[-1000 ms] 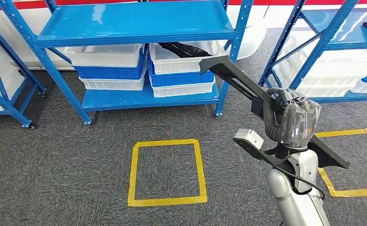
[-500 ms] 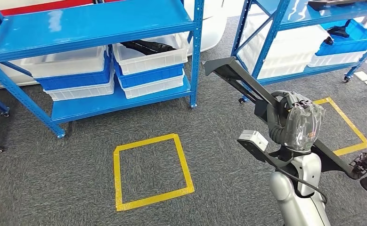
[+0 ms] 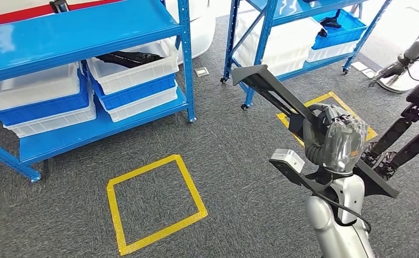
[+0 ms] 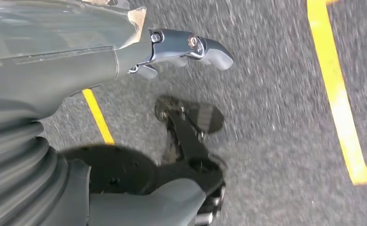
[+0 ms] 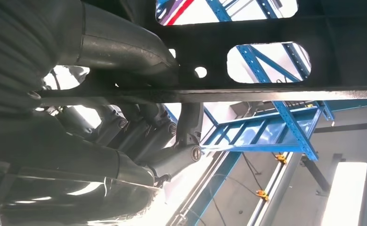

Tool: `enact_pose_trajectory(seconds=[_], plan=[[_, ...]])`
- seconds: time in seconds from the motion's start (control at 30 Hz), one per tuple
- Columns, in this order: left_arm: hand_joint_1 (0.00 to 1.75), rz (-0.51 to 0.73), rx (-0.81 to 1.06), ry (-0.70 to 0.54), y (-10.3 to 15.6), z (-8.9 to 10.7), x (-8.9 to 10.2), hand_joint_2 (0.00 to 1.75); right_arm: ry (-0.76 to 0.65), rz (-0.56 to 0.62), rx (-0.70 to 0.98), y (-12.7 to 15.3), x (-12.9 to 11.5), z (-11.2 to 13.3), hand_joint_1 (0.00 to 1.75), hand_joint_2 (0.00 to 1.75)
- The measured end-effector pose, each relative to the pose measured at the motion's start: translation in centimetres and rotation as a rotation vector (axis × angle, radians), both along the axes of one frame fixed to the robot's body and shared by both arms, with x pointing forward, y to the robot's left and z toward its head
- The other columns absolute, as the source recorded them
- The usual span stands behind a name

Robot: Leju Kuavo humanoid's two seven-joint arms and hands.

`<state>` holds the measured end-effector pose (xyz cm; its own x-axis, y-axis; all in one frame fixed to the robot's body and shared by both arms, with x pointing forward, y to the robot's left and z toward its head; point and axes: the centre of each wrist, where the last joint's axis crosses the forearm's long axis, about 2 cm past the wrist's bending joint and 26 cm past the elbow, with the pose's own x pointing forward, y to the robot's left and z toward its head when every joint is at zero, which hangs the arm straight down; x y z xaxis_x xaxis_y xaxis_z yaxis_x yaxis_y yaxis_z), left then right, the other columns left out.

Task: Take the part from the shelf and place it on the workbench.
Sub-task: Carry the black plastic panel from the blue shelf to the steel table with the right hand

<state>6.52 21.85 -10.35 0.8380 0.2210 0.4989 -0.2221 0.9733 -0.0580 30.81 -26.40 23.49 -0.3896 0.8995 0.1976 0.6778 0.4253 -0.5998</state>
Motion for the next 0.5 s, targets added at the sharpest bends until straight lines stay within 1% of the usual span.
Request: enact_pose_trajectory(seconds=[0.5], plan=[[0.00,0.019,-0.007,-0.007,-0.19,0.03,0.00,1.75,0.001,-0.003,-0.030,-0.09,-0.08,-0.15,1.75,1.75]])
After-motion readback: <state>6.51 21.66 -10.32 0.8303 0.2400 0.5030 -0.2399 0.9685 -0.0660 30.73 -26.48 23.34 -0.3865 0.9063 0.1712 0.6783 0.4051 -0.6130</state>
